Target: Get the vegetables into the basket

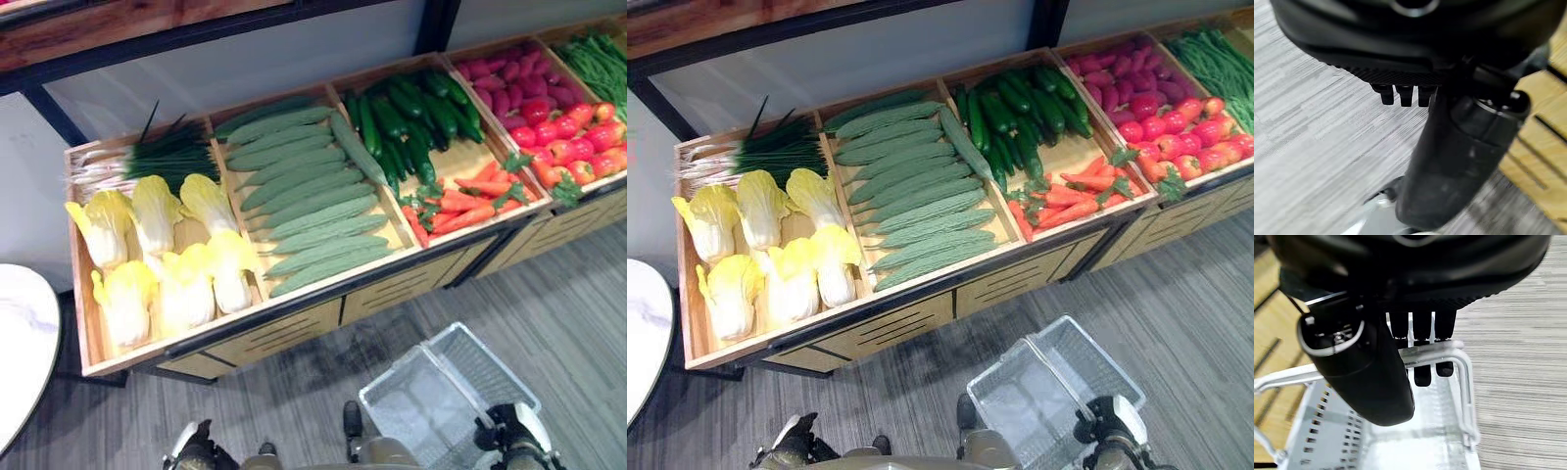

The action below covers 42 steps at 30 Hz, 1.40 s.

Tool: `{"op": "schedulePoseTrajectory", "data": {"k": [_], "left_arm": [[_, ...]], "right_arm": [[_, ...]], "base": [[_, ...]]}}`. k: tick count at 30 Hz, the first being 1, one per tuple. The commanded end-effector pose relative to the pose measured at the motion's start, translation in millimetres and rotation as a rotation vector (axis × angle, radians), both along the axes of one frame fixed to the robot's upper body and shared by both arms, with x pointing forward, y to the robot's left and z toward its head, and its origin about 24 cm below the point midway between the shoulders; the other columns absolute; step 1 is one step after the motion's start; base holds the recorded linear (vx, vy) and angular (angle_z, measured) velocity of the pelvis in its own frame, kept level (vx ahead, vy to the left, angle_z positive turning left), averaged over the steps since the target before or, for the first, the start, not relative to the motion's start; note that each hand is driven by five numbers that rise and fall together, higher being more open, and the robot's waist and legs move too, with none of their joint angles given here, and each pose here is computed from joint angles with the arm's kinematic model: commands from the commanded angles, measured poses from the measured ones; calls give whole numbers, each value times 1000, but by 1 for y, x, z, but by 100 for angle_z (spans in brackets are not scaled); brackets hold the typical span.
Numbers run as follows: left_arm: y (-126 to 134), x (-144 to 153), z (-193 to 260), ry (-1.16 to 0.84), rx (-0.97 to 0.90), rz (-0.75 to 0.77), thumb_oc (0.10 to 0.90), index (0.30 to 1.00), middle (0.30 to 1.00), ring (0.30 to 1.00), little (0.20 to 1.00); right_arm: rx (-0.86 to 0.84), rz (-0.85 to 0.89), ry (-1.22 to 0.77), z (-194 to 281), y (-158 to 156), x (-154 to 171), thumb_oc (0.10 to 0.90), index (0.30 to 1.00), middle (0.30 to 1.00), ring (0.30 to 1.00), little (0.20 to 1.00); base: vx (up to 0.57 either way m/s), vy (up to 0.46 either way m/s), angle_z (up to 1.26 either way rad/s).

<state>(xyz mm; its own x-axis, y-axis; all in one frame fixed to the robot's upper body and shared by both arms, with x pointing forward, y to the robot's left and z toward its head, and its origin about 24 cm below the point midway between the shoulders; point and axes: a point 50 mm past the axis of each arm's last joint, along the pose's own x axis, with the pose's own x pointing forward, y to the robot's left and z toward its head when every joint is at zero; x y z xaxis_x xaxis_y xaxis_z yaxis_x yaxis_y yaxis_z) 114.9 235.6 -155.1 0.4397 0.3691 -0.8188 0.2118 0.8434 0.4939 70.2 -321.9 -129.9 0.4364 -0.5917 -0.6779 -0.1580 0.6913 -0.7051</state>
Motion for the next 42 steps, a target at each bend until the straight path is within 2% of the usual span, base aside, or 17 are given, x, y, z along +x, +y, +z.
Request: {"op": "schedulePoseTrajectory", "data": {"k": [1,5,11,13,14,15,17,18,21,24,28,31,32,33,35,41,42], "left_arm": [[15,16,9,-51,69,13,900,1000,1000,1000,1000],[19,9,8,-37,72,50,900,1000,1000,1000,1000],[42,-10,10,-44,112,306,900,1000,1000,1000,1000],[54,-17,14,-79,118,465,900,1000,1000,1000,1000],[71,-17,22,-168,168,665,900,1000,1000,1000,1000],[75,-21,24,-177,181,730,900,1000,1000,1000,1000],[97,-30,34,-249,263,965,900,1000,1000,1000,1000],[97,-30,34,-249,264,966,900,1000,1000,1000,1000],[127,-53,52,-299,403,1226,900,1000,1000,1000,1000],[150,-60,69,-359,519,1303,900,1000,1000,1000,1000],[169,-29,95,-515,630,1158,900,1000,1000,1000,1000],[172,15,122,-721,696,1013,900,1000,1000,1000,1000],[169,41,144,-877,738,906,900,1000,1000,1000,1000],[153,72,172,-1059,744,724,900,1000,1000,1000,1000],[125,96,184,-1169,681,532,900,1000,1000,1000,1000],[83,128,195,-1270,540,302,900,1000,1000,1000,1000],[83,128,195,-1270,540,302,900,1000,1000,1000,1000]], "right_arm": [[-114,-67,-34,18,-33,-11,400,300,300,300,300],[-112,-68,-20,15,-29,-9,400,300,300,300,300],[-98,-70,20,7,-18,-18,400,300,300,300,300],[-96,-93,39,5,-17,-26,400,300,300,300,300],[-98,-103,49,4,-15,-32,400,300,300,300,300],[-101,-104,50,3,-14,-34,400,300,300,300,300],[-104,-104,53,2,-12,-38,400,300,300,300,300],[-103,-103,53,2,-12,-37,400,300,300,300,300],[-100,-97,57,1,-10,-42,400,300,300,300,300],[-96,-67,58,1,-10,-40,400,300,300,300,300],[-93,-38,46,1,-7,-37,400,300,300,300,300],[-96,-38,46,0,-5,-38,400,300,300,300,300],[-93,-44,43,-1,-3,-40,400,300,300,300,300],[-96,-52,43,-1,-3,-43,400,300,300,300,300],[-101,-61,51,0,-6,-44,400,300,300,300,300],[-96,-17,28,1,-5,-27,400,300,300,300,300],[-96,-17,28,1,-5,-27,400,300,300,300,300]], "base": [[29,18,9],[-37,61,-20],[-12,70,2],[0,0,0],[0,0,0],[0,0,0],[0,0,0],[0,0,0],[0,0,0],[7,2,-9],[-4,2,-4],[-9,-6,2],[-23,-23,5],[-26,-34,15],[-9,-22,21],[0,0,2],[0,0,0]]}}
